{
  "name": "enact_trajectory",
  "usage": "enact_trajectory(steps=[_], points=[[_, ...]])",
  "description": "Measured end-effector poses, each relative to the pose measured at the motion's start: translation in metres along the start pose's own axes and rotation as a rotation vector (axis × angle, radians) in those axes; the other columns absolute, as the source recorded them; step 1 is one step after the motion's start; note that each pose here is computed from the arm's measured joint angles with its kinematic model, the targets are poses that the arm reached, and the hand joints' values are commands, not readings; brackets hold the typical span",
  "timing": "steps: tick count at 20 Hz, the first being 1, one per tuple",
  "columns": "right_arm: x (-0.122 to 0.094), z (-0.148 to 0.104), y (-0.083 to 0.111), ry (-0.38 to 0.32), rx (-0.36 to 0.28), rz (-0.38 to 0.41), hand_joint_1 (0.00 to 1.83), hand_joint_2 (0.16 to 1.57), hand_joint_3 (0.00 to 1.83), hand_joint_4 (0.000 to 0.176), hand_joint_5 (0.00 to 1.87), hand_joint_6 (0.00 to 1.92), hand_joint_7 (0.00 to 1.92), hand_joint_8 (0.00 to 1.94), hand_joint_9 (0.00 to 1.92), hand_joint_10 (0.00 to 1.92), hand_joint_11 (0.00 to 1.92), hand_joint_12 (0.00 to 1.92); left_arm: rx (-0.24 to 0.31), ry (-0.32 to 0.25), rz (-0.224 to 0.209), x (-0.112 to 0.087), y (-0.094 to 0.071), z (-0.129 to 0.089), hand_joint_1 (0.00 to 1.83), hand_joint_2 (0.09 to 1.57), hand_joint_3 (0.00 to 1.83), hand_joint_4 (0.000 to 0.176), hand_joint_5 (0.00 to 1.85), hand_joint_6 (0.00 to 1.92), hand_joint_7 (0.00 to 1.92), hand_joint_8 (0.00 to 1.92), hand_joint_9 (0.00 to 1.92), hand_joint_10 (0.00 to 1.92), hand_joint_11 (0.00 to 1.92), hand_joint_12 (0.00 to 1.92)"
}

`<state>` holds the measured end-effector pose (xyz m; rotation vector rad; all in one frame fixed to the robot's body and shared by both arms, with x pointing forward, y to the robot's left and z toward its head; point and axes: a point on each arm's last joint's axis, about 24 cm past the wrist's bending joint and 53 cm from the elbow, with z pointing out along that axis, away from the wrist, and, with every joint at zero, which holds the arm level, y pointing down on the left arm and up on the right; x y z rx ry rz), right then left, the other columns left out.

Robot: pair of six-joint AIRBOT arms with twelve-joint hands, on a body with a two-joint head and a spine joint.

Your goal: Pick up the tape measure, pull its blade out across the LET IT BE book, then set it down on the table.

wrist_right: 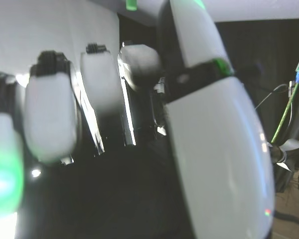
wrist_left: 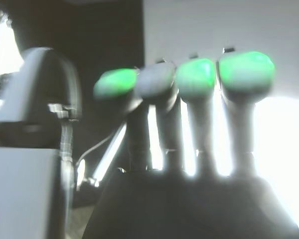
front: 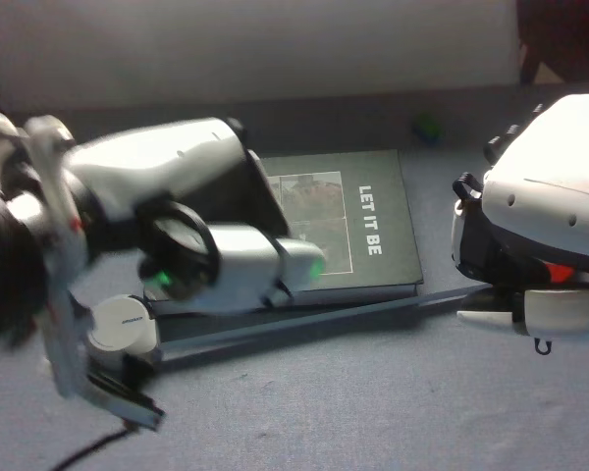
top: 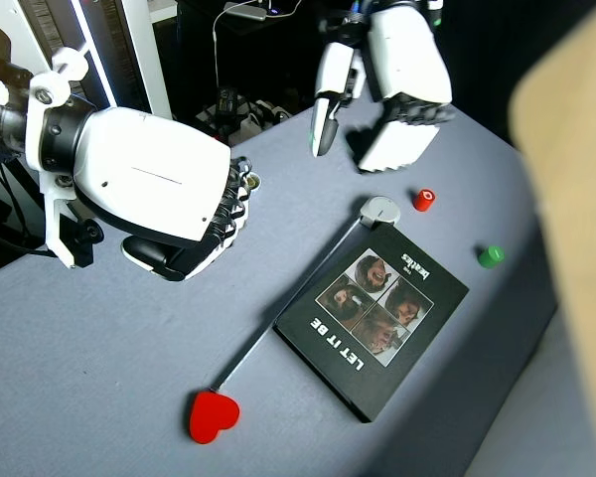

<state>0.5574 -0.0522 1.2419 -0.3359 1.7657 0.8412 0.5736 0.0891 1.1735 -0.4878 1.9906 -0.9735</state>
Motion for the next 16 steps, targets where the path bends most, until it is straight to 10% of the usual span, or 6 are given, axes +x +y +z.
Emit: enact_trajectory(steps=[4, 16], points=[[0.000, 0.000, 0.000, 0.001, -0.001, 0.000, 0.75, 1.39, 0.00, 0.176, 1.21, 1.92, 1.46, 1.94, 1.65, 1.92, 1.82, 1.92, 0.024, 0.036, -0.038, 0.025, -0.002, 0.007, 0.54, 1.41, 0.00, 0.125, 1.31, 1.92, 1.44, 1.92, 1.52, 1.92, 1.56, 1.92], [0.001, 0.000, 0.001, 0.005, -0.005, -0.003, 0.75, 1.40, 0.00, 0.176, 1.23, 1.92, 1.51, 1.94, 1.75, 1.92, 1.91, 1.92, 0.038, 0.030, -0.057, 0.028, -0.006, 0.008, 0.68, 1.32, 0.00, 0.172, 1.27, 1.92, 1.42, 1.92, 1.54, 1.92, 1.57, 1.92]])
